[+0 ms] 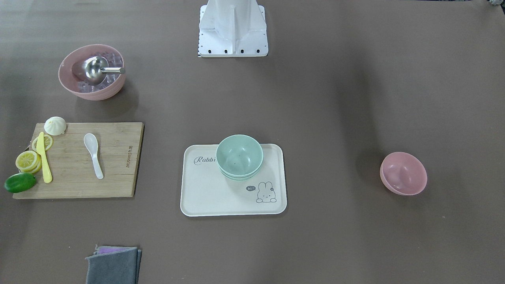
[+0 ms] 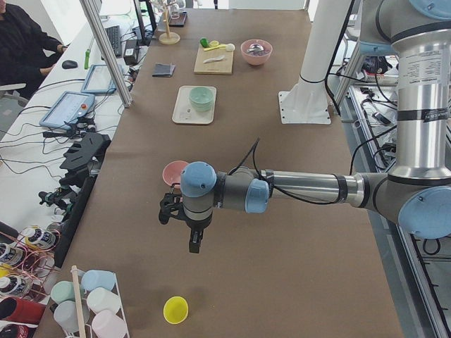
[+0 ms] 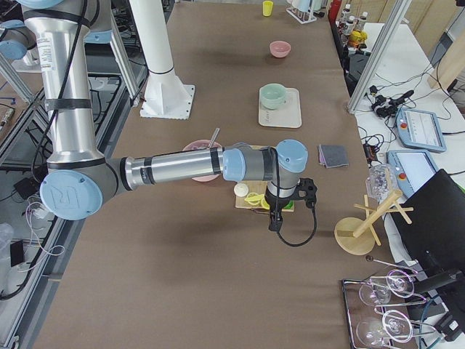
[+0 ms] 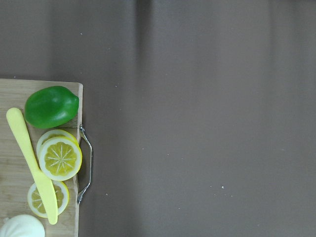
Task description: Stack pink bowl on green and place spoon
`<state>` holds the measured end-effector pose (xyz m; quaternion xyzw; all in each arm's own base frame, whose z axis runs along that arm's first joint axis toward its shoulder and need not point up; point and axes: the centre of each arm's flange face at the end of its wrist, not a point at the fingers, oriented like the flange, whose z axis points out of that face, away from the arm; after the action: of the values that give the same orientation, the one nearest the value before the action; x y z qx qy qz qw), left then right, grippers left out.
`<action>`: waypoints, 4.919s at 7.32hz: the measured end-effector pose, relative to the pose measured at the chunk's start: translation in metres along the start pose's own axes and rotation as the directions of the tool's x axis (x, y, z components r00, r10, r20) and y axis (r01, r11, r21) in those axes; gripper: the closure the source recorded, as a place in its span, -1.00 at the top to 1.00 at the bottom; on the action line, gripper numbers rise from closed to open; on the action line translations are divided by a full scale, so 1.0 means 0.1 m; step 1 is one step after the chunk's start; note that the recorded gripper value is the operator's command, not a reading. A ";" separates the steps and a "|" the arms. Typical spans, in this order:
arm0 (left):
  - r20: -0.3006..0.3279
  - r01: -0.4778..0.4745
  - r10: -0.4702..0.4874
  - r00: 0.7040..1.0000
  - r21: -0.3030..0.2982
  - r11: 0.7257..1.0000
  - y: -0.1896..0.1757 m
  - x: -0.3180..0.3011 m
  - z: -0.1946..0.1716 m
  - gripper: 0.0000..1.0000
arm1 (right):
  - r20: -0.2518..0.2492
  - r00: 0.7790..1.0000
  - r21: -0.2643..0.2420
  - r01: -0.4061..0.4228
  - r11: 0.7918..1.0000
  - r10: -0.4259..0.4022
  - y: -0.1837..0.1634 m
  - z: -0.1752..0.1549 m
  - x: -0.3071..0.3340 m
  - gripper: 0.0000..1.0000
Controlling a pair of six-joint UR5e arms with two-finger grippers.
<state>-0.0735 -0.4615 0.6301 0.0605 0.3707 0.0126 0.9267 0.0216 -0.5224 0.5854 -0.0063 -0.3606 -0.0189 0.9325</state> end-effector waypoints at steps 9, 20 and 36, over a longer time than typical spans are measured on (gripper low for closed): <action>-0.002 -0.002 0.002 1.000 0.000 1.000 0.00 0.00 0.01 0.98 | 0.000 1.000 0.002 0.003 1.000 -0.003 0.00 -0.01 -0.01 1.00; -0.002 -0.007 0.007 1.000 0.005 1.000 -0.01 0.02 -0.01 0.98 | -0.001 1.000 0.002 0.003 1.000 -0.003 0.00 -0.01 0.00 1.00; -0.004 -0.053 0.053 0.999 0.029 0.998 -0.23 0.21 -0.09 0.98 | 0.009 1.000 0.025 0.023 0.999 -0.023 0.00 -0.12 -0.11 1.00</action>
<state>-0.0656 -0.4820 0.6065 0.0835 0.3711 0.0320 0.9243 0.0210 -0.5221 0.5691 0.0092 -0.3651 -0.0250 0.9306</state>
